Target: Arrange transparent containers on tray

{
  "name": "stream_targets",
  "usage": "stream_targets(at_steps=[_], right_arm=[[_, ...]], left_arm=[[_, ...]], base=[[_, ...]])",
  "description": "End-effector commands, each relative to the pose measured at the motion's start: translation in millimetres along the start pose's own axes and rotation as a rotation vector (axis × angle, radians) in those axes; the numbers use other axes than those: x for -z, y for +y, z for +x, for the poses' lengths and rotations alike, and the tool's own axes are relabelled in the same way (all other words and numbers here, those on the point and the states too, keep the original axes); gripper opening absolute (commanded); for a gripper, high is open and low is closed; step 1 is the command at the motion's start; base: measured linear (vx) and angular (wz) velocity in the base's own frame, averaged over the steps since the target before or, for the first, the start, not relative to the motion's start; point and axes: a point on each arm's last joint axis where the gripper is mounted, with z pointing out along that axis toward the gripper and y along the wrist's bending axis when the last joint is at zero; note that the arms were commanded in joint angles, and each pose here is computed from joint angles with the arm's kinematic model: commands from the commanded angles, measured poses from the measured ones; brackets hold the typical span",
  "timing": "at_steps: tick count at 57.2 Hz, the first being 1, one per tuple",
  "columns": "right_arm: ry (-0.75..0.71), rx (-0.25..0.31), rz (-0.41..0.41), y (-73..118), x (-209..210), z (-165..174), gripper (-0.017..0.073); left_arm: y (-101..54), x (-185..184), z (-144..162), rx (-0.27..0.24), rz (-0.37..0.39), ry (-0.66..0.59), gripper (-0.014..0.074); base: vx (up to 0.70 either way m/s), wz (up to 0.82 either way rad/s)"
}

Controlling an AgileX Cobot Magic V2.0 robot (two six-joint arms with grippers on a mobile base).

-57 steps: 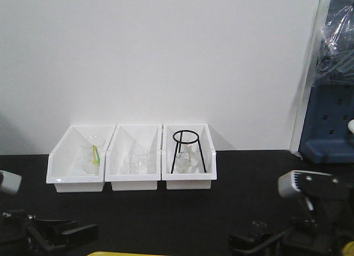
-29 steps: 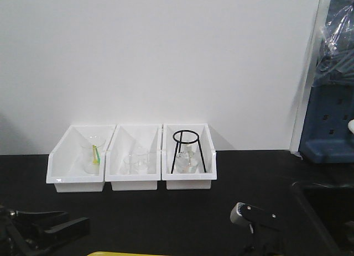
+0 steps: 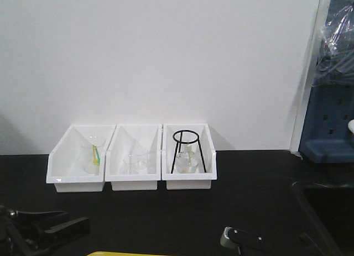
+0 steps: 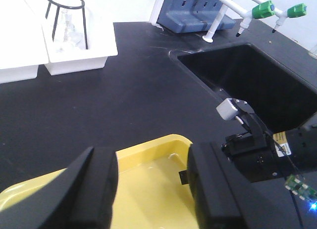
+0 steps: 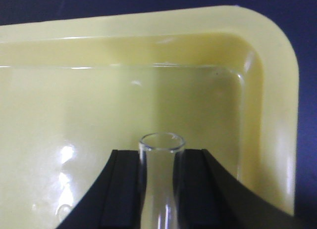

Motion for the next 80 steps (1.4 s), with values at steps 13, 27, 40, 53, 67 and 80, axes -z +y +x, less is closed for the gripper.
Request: stream_targets(at_steps=[13, 27, 40, 53, 67, 80], right_arm=[[-0.112, 0.003, -0.053, 10.8, 9, -17, 0.0415], [-0.123, 0.003, -0.062, 12.2, 13, -19, 0.0447], [-0.257, 0.062, -0.157, 25.3, 65, -32, 0.0257], [-0.392, 0.383, -0.208, 30.2, 150, -27, -0.0014], [-0.555, 0.562, -0.234, 21.9, 222, -9, -0.0013], [-0.666, 0.598, -0.244, 16.6, 250, -3, -0.0013]], left_arm=[[-5.8, 4, -12, 0.007, 0.009, -0.058, 0.0454], [-5.7, 4, -11, 0.001, 0.008, -0.054, 0.0447], [-4.3, 4, -6, -0.083, -0.006, 0.003, 0.0207], [-6.6, 4, 5, -0.070, 0.042, 0.052, -0.0008], [-12.2, 23, 34, -0.077, 0.053, 0.056, -0.0005], [-19.2, 43, 54, -0.102, 0.060, 0.018, -0.0003]], base=[[0.00, 0.00], [0.00, 0.00], [0.00, 0.00], [0.00, 0.00], [0.00, 0.00], [0.00, 0.00]])
